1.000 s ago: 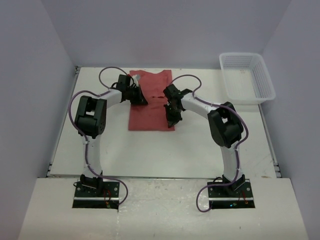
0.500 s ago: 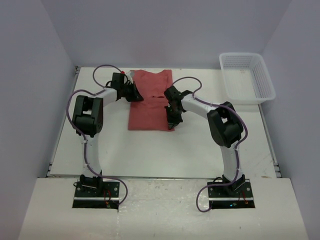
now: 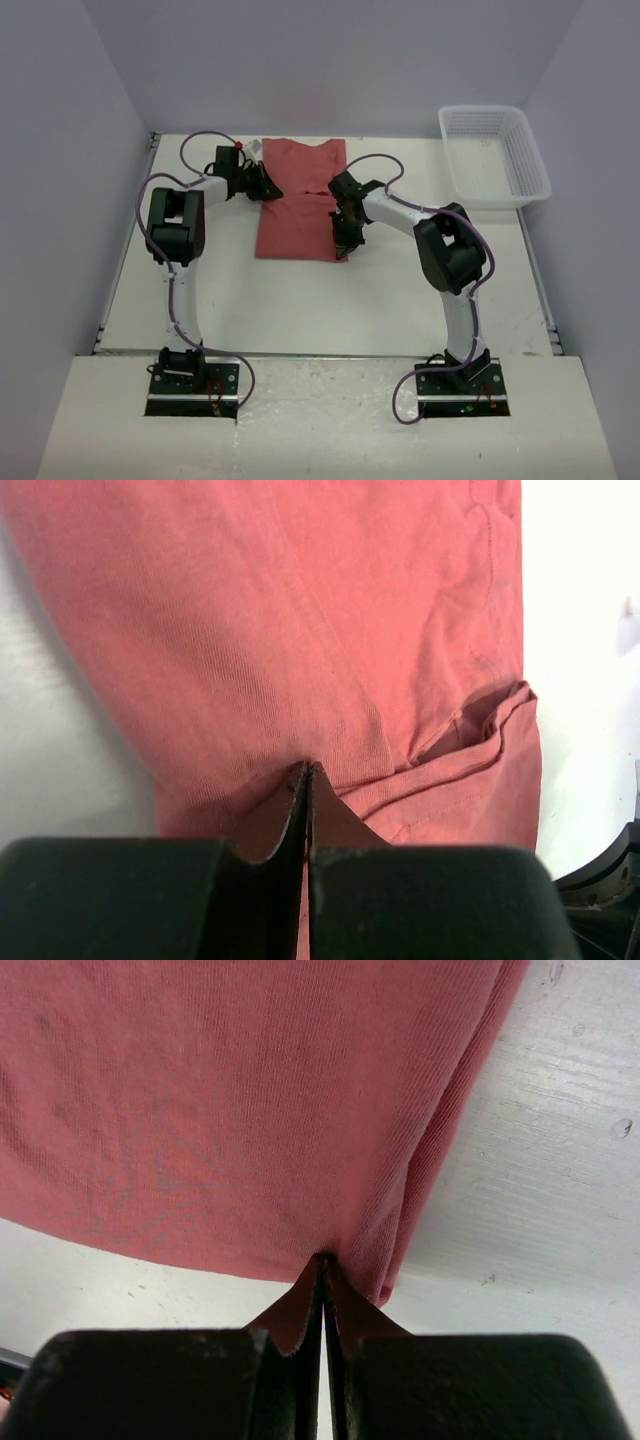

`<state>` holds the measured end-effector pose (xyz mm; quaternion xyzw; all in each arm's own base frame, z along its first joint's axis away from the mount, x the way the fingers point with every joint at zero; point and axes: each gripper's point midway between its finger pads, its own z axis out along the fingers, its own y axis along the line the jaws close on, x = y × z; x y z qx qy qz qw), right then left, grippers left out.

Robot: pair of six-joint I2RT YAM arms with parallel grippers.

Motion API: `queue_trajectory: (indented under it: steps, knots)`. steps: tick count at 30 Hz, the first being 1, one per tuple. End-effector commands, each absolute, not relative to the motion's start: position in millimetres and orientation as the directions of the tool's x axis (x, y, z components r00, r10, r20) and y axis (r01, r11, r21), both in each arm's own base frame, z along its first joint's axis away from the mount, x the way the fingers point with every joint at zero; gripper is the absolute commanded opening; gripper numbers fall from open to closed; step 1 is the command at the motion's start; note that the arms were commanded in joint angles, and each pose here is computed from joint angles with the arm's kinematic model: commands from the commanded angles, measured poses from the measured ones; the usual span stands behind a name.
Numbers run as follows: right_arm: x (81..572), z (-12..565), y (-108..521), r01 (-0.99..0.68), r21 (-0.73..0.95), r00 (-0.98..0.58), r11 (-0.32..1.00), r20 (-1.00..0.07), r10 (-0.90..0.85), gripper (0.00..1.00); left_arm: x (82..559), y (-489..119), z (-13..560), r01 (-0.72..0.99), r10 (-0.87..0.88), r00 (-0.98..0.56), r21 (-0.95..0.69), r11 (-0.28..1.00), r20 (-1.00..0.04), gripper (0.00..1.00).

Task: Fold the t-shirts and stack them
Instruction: Fold the folded rectangular tshirt in 1/3 of the way

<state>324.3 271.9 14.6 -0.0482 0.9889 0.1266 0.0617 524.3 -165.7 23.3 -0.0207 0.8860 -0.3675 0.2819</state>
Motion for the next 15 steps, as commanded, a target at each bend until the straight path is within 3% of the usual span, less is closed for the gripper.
queue_trajectory:
  steps: [1, 5, 9, 15]
  knots:
    - [323.7, -5.2, 272.5, -0.107, 0.227, -0.991, 0.968, -0.109, -0.084, 0.0, 543.1, -169.8, 34.0, 0.272, -0.229, -0.794, -0.665, 0.695, -0.564, 0.0]
    - [324.7, -7.7, 271.9, -0.118, 0.216, -0.989, 0.969, -0.11, -0.096, 0.0, 541.4, -176.6, 58.9, 0.347, -0.23, -0.76, -0.678, 0.648, -0.608, 0.0]
    - [327.1, -8.9, 272.1, -0.127, 0.211, -0.988, 0.969, -0.112, -0.105, 0.0, 531.2, -178.6, 118.6, 0.428, -0.255, -0.671, -0.645, 0.633, -0.696, 0.0]
    - [333.4, -8.8, 274.3, -0.132, 0.209, -0.986, 0.969, -0.131, -0.106, 0.0, 501.1, -170.5, 178.5, 0.405, -0.289, -0.571, -0.57, 0.715, -0.769, 0.0]
